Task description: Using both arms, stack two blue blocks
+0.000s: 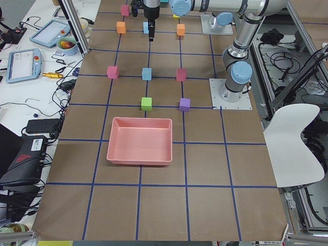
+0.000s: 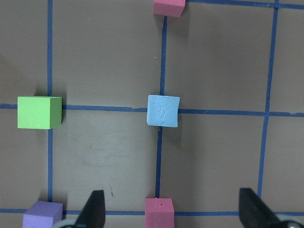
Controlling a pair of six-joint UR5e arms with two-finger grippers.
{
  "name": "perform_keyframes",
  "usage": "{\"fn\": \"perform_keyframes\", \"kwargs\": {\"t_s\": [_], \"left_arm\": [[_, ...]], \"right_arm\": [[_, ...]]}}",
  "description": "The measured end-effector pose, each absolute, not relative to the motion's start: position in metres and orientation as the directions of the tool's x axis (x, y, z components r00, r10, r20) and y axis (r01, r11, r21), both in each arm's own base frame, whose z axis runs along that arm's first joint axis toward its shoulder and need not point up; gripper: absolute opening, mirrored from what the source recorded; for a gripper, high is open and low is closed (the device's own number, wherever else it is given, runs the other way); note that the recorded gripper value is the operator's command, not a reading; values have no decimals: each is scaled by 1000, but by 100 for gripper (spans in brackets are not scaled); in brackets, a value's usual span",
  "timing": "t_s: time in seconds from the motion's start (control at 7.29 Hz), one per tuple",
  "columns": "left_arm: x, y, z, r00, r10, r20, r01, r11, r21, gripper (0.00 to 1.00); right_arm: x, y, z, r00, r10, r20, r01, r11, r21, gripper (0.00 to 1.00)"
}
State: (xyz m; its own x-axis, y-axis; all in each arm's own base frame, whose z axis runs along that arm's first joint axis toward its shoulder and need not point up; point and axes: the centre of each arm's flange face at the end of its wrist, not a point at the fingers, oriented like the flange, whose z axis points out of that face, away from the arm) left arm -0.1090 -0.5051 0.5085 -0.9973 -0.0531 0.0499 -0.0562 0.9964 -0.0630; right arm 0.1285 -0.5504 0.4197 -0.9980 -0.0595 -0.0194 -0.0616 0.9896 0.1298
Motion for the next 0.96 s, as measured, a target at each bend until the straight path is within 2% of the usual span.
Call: {"fn": "perform_keyframes", "kwargs": {"t_s": [0.55, 0.96], "left_arm": [[-109, -505, 509, -997, -52, 52, -56, 996, -65, 100], [-110, -505, 509, -997, -55, 55, -59, 996, -65, 100]], "right_arm": [[130, -601, 325, -997, -77, -21, -79, 990, 118, 100], [129, -619, 272, -992, -125, -23, -127, 982, 137, 100]]}}
